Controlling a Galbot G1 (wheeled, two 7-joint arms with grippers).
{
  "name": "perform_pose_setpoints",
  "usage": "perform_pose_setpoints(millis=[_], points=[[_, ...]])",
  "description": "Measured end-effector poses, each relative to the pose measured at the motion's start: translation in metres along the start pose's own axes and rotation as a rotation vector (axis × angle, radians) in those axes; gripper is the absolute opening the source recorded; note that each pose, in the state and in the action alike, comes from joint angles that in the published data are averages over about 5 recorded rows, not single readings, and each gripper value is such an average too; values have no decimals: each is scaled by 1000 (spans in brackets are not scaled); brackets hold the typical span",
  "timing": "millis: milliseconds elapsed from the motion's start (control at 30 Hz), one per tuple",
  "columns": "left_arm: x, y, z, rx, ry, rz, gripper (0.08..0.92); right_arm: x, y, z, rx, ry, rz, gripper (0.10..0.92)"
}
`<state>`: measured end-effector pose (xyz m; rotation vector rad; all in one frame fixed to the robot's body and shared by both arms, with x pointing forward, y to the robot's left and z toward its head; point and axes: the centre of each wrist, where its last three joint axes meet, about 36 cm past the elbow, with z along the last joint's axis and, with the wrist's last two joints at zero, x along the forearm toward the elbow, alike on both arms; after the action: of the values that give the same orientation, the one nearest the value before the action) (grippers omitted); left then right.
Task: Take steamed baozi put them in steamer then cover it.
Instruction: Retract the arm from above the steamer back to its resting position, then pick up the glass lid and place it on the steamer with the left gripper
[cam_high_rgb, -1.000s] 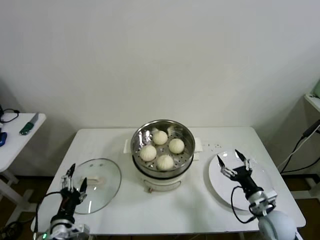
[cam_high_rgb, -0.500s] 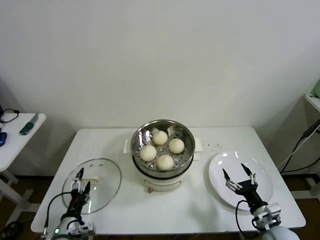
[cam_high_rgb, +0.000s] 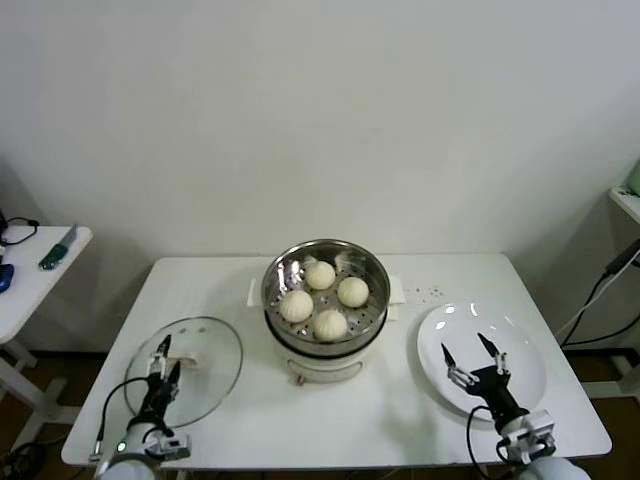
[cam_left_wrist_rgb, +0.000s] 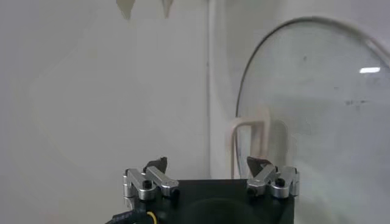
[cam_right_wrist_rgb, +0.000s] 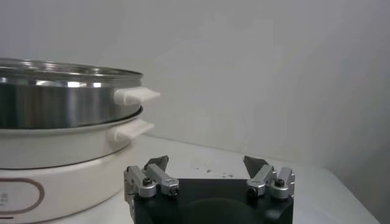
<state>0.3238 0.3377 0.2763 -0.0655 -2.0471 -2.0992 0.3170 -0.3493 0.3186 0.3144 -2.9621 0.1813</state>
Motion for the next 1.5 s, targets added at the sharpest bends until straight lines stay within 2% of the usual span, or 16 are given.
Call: perform_pose_setpoints(millis=[600, 700, 1333, 1433, 1500], points=[[-32, -3, 1, 7, -7, -26, 814, 1, 12, 14, 13, 17, -19, 823], [-34, -4, 1, 12, -8, -25, 756, 0, 15, 16, 16, 20, -24, 823], [-31, -8, 1, 39, -8, -12, 206, -3, 23, 20, 15, 18, -25, 823], [-29, -4, 3, 36, -3, -19, 156, -4, 21, 19, 19, 18, -23, 823], [-27, 0, 4, 36, 1, -27, 151, -5, 19, 19, 21, 17, -22, 823]])
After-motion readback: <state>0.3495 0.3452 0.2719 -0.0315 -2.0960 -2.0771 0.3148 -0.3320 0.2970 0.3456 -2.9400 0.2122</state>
